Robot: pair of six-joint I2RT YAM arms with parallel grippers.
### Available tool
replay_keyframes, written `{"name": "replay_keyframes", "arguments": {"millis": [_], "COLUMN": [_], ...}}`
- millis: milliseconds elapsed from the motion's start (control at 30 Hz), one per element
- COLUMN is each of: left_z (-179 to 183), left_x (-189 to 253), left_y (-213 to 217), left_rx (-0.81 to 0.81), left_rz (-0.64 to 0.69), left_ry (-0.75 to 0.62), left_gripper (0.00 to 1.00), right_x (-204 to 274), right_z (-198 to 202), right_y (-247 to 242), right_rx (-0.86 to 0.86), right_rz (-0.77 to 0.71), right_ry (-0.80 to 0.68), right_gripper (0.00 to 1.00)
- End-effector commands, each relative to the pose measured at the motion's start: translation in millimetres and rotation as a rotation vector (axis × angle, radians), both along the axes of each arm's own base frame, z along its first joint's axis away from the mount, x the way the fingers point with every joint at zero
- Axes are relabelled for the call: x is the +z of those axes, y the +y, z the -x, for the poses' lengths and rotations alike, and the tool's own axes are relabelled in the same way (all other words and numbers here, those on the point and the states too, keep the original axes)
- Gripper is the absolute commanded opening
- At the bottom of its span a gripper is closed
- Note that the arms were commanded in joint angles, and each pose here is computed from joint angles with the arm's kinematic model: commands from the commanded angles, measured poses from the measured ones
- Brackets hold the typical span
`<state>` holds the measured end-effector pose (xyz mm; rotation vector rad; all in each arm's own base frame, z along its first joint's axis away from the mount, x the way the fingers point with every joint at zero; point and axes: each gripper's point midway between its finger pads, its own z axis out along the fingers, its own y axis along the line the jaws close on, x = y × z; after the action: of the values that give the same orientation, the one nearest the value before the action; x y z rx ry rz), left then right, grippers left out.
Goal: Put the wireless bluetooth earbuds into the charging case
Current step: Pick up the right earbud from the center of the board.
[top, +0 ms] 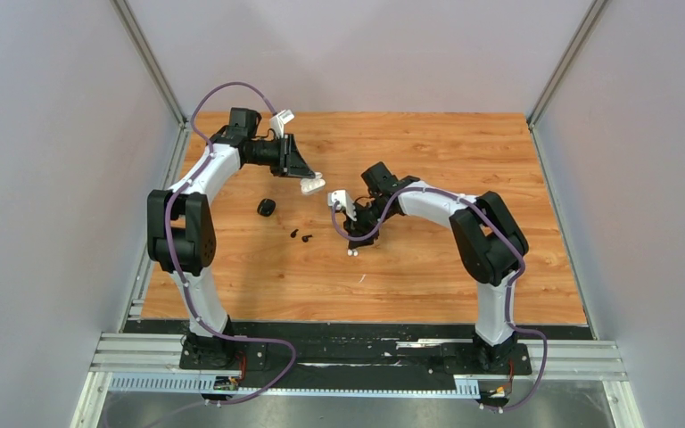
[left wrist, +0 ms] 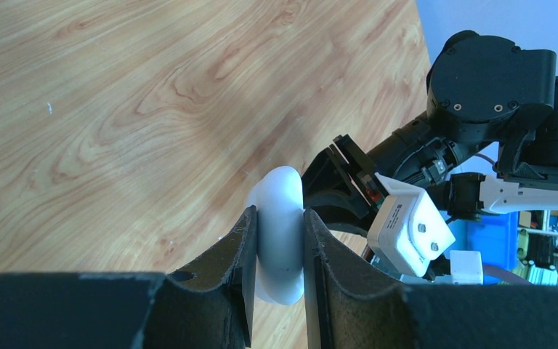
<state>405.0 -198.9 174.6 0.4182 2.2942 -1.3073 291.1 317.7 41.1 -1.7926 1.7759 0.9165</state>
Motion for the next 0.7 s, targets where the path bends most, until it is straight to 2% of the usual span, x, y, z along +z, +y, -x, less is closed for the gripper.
{"name": "replay_keyframes", "arguments": {"millis": [0, 667], "left_z": [0, -1], "left_x": [18, 15], "left_y": [3, 3], "left_rx": [0.003, 0.003], "left_rz": [0.016, 0.017], "left_ry": [-0.055, -0.044], "left_gripper": [0.0, 0.0], "right_x": [-1, -14], "right_z": [10, 20], "right_y": [4, -4], "right_rx": [0.052, 0.061], "right_rz": [-0.012, 0.047], "right_ry": [-0.013, -0.023], "right_gripper": [0.31, 0.32]}}
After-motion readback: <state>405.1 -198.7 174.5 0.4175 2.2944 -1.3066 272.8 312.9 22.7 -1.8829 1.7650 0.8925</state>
